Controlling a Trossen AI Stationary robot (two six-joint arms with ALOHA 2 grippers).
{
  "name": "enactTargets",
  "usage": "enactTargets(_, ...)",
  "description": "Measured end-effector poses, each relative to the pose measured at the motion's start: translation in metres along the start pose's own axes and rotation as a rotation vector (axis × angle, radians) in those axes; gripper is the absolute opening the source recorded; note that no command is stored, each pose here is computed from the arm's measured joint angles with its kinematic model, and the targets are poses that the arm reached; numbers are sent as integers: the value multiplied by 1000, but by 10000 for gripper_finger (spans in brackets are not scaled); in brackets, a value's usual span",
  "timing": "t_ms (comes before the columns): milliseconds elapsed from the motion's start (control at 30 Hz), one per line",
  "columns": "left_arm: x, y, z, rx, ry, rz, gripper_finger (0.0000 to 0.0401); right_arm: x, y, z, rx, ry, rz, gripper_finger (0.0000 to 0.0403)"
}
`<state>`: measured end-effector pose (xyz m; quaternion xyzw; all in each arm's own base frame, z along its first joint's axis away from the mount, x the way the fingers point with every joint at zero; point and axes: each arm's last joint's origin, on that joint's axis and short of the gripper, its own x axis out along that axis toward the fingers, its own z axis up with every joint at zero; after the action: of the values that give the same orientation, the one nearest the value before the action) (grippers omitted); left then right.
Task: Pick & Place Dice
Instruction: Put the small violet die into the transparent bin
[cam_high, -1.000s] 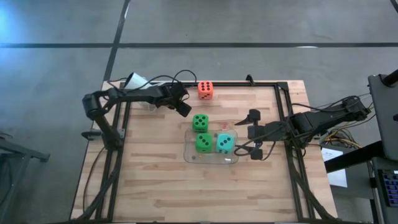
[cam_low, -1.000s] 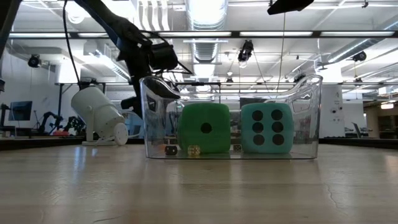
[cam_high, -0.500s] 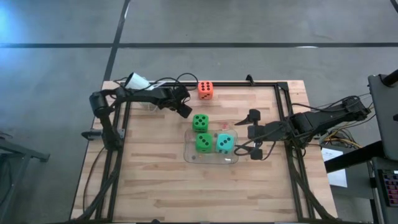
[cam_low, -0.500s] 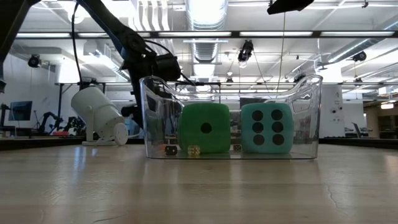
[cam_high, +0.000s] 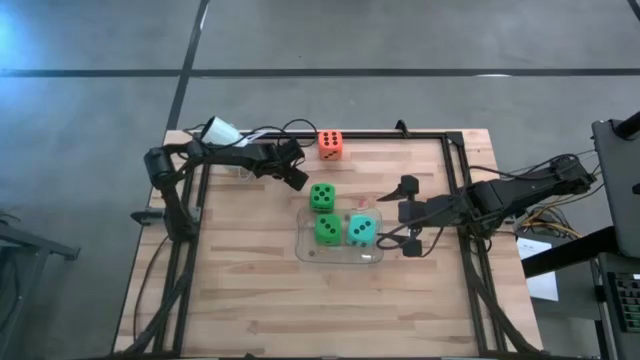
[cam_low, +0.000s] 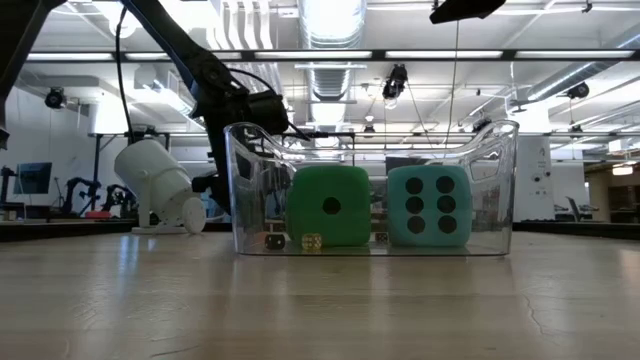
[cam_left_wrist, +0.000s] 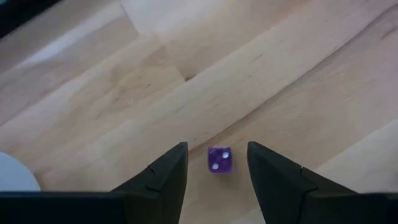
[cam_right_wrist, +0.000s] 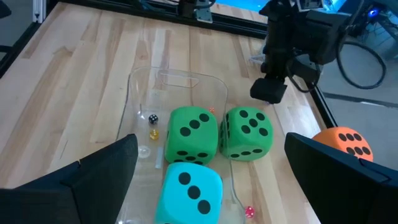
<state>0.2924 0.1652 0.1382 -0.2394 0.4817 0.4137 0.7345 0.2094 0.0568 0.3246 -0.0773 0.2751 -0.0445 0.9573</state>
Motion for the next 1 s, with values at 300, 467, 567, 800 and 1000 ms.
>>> enactTargets(300, 4, 1, -5, -16, -7, -8, 167, 0, 0, 0, 0, 0, 0, 400)
enactTargets(467, 9, -1, -5, 1, -8, -9, 157, 0, 0, 0, 0, 0, 0, 400)
enactTargets(567, 13, -2, -6, 4, 3, -4, 147, 0, 0, 0, 0, 0, 0, 400)
enactTargets(800, 15, -3, -6, 6, 1, -10, 118, 0, 0, 0, 0, 0, 0, 400)
enactTargets(1000, 15, -3, -6, 5, 8, -10, 82, 0, 0, 0, 0, 0, 0, 400)
